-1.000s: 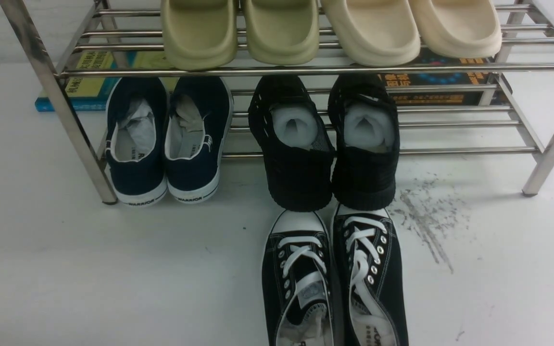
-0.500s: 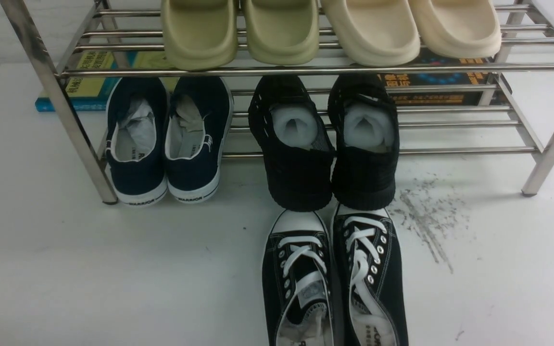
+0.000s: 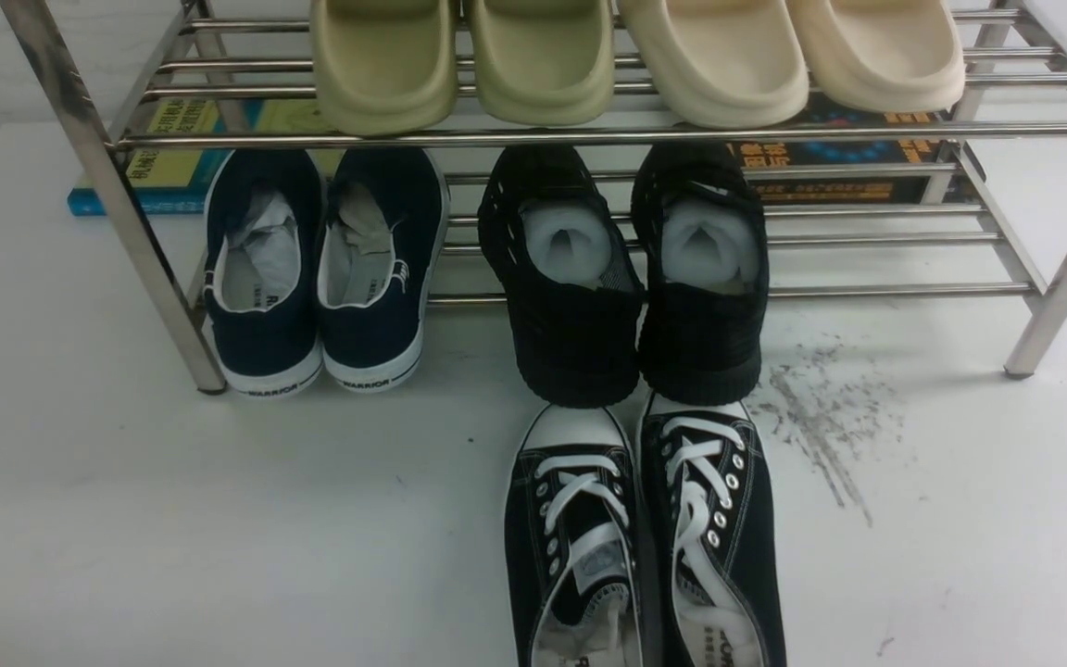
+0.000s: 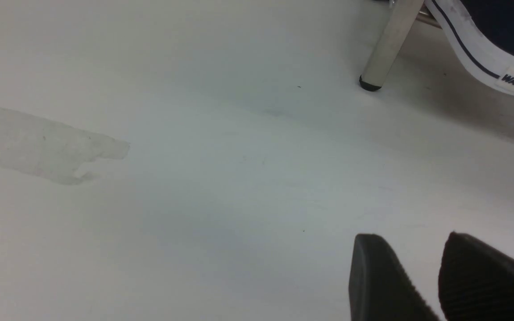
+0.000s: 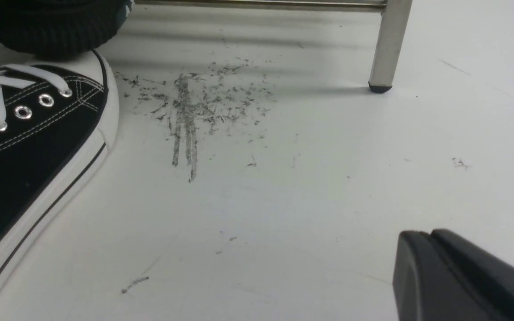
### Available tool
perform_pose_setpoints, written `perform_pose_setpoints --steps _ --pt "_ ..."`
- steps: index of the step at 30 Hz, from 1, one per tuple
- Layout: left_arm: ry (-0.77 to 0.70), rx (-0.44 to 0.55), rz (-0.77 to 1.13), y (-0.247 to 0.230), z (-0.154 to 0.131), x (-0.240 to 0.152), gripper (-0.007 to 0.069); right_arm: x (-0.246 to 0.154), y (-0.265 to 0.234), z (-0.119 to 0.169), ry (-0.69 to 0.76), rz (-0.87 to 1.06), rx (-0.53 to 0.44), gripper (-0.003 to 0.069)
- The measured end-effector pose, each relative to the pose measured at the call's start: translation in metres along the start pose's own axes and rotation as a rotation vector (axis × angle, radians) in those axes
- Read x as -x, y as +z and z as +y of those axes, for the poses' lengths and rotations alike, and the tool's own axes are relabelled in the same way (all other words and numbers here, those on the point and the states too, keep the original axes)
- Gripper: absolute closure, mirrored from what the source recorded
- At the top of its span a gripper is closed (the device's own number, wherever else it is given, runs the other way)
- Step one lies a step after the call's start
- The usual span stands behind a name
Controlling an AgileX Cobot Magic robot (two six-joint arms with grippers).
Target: Take the shoes off the shelf with your hand on the white table.
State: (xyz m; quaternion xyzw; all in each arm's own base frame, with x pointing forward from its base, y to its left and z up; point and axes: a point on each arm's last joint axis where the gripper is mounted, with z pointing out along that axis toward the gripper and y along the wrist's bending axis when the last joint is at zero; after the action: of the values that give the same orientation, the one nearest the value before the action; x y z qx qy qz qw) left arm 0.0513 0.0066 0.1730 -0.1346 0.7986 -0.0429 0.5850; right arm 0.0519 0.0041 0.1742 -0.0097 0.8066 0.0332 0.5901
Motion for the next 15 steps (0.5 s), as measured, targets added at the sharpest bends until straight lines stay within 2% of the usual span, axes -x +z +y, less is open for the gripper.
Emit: perform_pose_setpoints --steps 15 --pt "0.000 0.000 0.000 0.0000 0.0000 0.0000 0.0384 0.0000 0.0000 0.0000 -0.010 0.000 0.000 0.0601"
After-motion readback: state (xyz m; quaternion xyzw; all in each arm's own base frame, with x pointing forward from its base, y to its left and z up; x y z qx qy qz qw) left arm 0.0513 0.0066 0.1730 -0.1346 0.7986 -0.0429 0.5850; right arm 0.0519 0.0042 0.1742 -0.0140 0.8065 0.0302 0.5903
